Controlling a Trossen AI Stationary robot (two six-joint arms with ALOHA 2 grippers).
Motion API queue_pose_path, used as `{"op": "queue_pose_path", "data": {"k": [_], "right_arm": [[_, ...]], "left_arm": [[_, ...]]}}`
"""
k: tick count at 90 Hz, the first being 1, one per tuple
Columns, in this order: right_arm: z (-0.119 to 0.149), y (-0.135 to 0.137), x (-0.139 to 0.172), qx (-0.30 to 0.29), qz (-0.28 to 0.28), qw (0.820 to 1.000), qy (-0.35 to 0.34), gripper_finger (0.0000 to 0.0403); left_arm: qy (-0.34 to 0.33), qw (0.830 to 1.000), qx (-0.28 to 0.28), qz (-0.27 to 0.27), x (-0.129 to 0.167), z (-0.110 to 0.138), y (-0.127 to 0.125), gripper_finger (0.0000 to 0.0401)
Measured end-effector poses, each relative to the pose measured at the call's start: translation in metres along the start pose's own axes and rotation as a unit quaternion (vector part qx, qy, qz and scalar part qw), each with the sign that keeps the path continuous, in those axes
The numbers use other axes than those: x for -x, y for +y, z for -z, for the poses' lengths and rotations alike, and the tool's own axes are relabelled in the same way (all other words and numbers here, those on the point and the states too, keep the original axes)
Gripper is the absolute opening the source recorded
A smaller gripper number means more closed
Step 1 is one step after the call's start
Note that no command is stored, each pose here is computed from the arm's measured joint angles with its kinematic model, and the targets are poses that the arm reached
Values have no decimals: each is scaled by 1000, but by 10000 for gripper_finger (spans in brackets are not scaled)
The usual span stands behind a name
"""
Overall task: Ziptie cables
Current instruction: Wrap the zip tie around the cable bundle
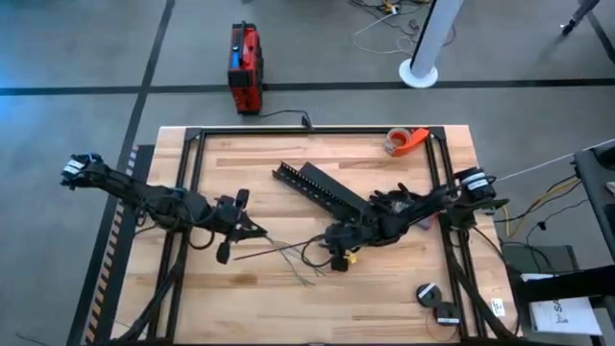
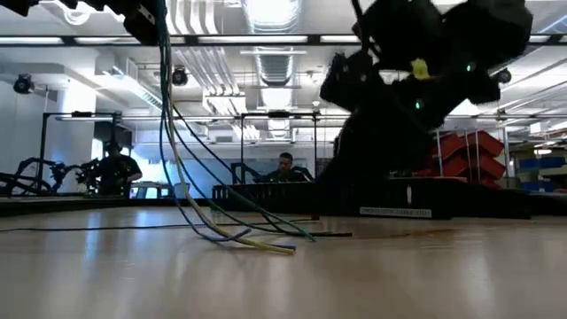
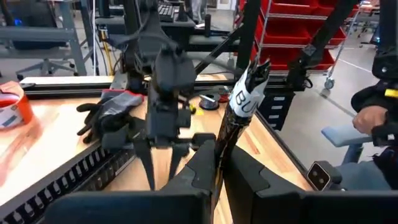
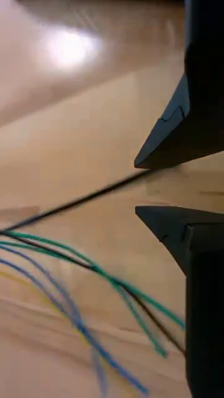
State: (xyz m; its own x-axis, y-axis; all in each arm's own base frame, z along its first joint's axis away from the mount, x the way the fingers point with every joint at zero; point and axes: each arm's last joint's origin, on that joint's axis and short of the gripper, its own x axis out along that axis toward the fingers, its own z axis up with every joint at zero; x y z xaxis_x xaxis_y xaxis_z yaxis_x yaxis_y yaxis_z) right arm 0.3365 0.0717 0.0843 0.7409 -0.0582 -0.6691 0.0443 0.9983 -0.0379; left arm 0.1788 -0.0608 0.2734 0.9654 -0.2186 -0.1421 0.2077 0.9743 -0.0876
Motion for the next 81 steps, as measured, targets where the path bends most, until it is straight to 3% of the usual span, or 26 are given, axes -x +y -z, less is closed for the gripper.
{"op": "queue_pose_path", "data": {"k": [19, 33, 45, 58, 69, 81], "right_arm": [[-4, -8, -6, -11, 6, 1000, -2, 92], [-10, -9, -2, 17, -1, 1000, 1, 104], [-8, -16, -3, 44, 11, 997, 62, 115], [-29, -14, -2, 65, 9, 992, 104, 127], [-40, -10, -5, 84, -19, 990, 109, 135], [-34, -14, -12, 87, -20, 988, 130, 135]], "left_arm": [[4, 1000, -1, -1, -1, 1, 0, 6], [10, 1000, -1, -1, -2, 3, 0, 6], [13, 1000, -2, -2, -3, 3, 0, 6], [14, 1000, -2, -3, -4, 4, 0, 6], [12, 1000, -6, -3, -4, 3, 0, 6], [15, 1000, -7, -3, -4, 4, 0, 6]]}}
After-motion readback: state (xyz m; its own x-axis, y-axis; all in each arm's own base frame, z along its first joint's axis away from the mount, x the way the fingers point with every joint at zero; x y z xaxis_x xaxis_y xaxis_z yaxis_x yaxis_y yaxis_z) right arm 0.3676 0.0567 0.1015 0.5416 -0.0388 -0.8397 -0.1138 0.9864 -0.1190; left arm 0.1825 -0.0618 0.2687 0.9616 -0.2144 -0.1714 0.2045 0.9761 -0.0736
